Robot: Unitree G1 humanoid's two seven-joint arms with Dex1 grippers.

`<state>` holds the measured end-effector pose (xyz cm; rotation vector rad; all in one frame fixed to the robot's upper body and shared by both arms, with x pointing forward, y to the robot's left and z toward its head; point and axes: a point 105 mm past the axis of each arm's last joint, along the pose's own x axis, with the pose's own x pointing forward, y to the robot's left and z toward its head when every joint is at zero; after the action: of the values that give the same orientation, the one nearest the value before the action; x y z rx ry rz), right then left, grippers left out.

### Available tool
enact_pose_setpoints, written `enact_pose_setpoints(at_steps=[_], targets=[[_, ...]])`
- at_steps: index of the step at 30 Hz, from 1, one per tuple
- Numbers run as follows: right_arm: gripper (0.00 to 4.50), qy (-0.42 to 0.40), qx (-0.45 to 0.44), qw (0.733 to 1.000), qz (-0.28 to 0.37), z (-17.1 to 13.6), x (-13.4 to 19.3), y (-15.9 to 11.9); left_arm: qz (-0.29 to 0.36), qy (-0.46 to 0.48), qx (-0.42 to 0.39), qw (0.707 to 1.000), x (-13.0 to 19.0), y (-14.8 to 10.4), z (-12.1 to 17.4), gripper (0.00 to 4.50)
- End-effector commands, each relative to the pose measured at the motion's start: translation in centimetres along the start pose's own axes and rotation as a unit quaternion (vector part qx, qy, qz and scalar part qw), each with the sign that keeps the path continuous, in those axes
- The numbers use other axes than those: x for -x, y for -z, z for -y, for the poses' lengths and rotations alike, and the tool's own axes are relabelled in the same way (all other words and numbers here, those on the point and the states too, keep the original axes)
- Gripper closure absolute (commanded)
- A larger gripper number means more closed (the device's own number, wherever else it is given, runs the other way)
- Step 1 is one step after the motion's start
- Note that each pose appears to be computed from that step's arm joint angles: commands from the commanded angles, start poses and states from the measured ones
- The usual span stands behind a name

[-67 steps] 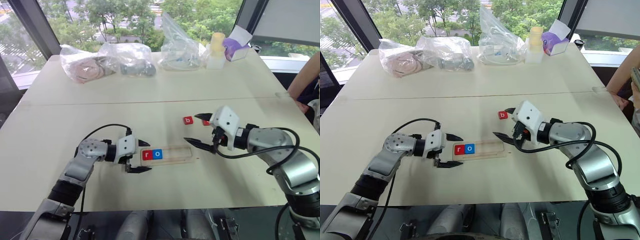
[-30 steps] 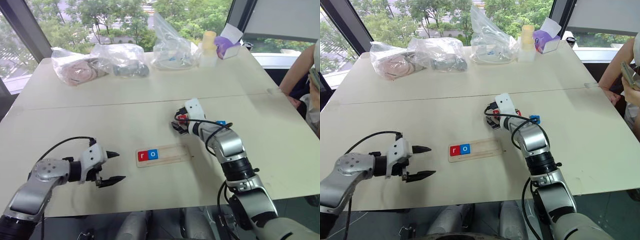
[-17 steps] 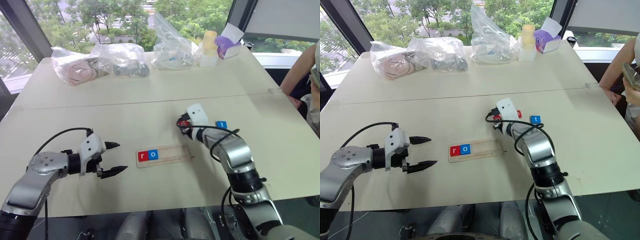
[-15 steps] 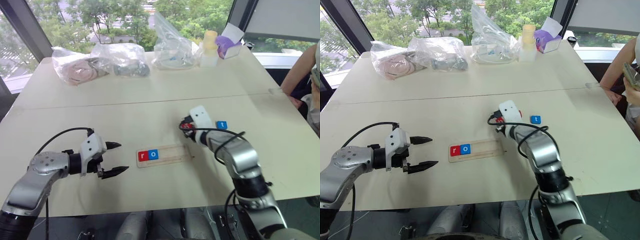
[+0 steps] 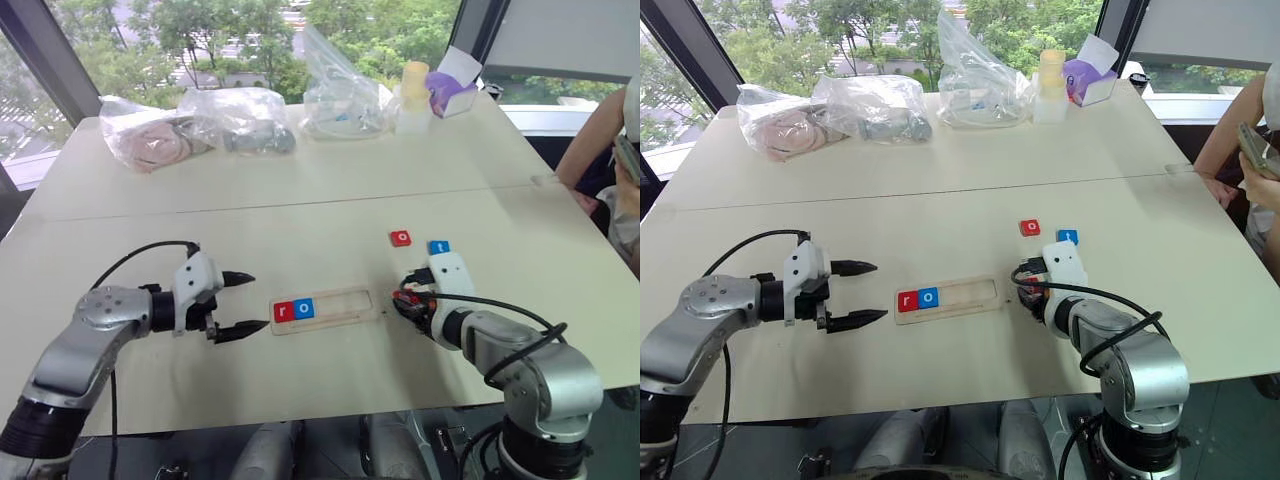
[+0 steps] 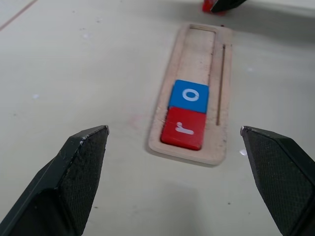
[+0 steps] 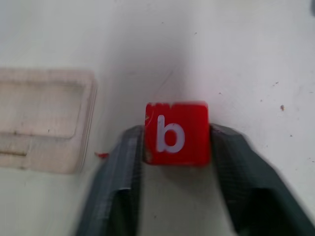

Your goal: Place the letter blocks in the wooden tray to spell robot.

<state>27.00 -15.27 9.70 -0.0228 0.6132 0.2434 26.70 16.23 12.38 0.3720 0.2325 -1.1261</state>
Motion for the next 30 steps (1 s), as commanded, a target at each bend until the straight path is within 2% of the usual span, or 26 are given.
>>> enact_pose_setpoints(at_steps=[1,2,6,7,8,9,10,14,20,27,30], targets=[[0.34,-0.026,0.027,0.999,0.019,-0.3,0.6,-1.5,0.008,-0.001,-0.011,1.000,-0.1,-0.6,-0.1,0.00],[0.01,-0.040,0.047,0.998,0.019,-0.4,0.7,-1.9,0.008,-0.001,-0.011,1.000,-0.1,-0.6,-0.1,0.00],[0.01,-0.136,0.172,0.974,0.052,-0.2,1.8,-4.7,0.007,0.000,-0.010,1.000,-0.1,-0.5,-0.1,0.00],[0.01,-0.185,0.229,0.953,0.073,-0.4,2.4,-5.4,0.007,0.000,-0.011,1.000,-0.1,-0.6,-0.1,0.00],[0.01,-0.234,0.298,0.920,0.095,-0.8,3.1,-5.7,0.008,0.001,-0.011,1.000,-0.2,-0.6,0.0,0.00],[0.01,-0.280,0.351,0.889,0.091,-0.8,3.6,-5.0,0.009,0.002,-0.012,1.000,-0.2,-0.7,0.1,0.00],[0.01,-0.308,0.378,0.870,0.070,-0.4,3.6,-4.1,0.009,0.003,-0.012,1.000,-0.2,-0.7,0.2,0.00],[0.01,-0.332,0.427,0.841,0.026,2.3,1.5,-2.8,0.011,0.009,-0.016,1.000,-0.1,-1.0,0.7,0.00],[0.01,-0.364,0.434,0.824,0.008,3.7,-0.7,-2.5,0.020,0.016,-0.012,1.000,0.0,-1.5,1.4,0.00],[0.01,-0.378,0.412,0.829,-0.019,4.4,-2.5,-2.0,0.018,0.008,-0.016,1.000,0.3,-1.5,1.3,0.00],[0.82,-0.384,0.404,0.830,-0.018,4.3,-2.7,-2.1,0.015,0.007,-0.017,1.000,0.3,-1.5,1.4,0.00]])
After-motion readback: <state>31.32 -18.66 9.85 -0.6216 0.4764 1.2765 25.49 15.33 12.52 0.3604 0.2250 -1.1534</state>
